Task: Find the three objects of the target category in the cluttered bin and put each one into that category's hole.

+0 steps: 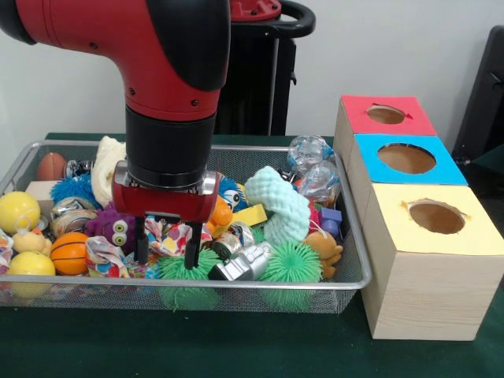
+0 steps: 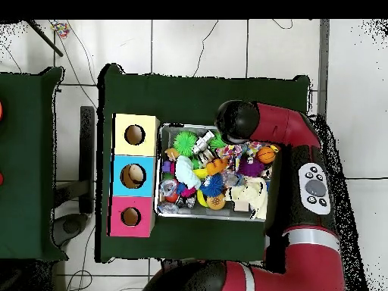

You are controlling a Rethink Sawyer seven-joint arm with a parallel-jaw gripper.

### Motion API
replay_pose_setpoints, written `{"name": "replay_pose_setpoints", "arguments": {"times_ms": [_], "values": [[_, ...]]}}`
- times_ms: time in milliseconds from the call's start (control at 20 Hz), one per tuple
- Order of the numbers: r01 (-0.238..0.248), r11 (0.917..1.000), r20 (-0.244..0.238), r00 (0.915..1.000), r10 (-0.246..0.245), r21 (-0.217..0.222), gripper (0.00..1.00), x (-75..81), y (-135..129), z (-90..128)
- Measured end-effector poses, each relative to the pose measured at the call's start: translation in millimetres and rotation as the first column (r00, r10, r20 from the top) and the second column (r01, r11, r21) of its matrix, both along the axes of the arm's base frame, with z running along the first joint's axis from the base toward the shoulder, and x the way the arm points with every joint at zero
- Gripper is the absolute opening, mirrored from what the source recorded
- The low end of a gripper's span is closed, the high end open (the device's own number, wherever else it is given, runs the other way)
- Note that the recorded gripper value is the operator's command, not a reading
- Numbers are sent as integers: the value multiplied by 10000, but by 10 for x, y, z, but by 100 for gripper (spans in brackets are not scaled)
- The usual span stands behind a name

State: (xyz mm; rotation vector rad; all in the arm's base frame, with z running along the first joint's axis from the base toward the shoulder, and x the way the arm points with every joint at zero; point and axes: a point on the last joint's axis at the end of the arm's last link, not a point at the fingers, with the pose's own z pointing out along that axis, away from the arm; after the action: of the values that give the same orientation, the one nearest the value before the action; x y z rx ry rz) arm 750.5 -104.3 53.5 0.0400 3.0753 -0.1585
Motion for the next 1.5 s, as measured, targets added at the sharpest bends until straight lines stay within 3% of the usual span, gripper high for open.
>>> {"name": "replay_pose_setpoints", "arguments": {"times_ms": [750, 1150, 1500], "values": [[-1, 10000, -30, 10000, 1, 6, 100, -15, 4, -2], [-30, 10000, -330, 9994, 33, 86, 100, -201, 69, 49], [-106, 9998, -544, 9985, 115, 176, 100, -475, 180, 162]]}}
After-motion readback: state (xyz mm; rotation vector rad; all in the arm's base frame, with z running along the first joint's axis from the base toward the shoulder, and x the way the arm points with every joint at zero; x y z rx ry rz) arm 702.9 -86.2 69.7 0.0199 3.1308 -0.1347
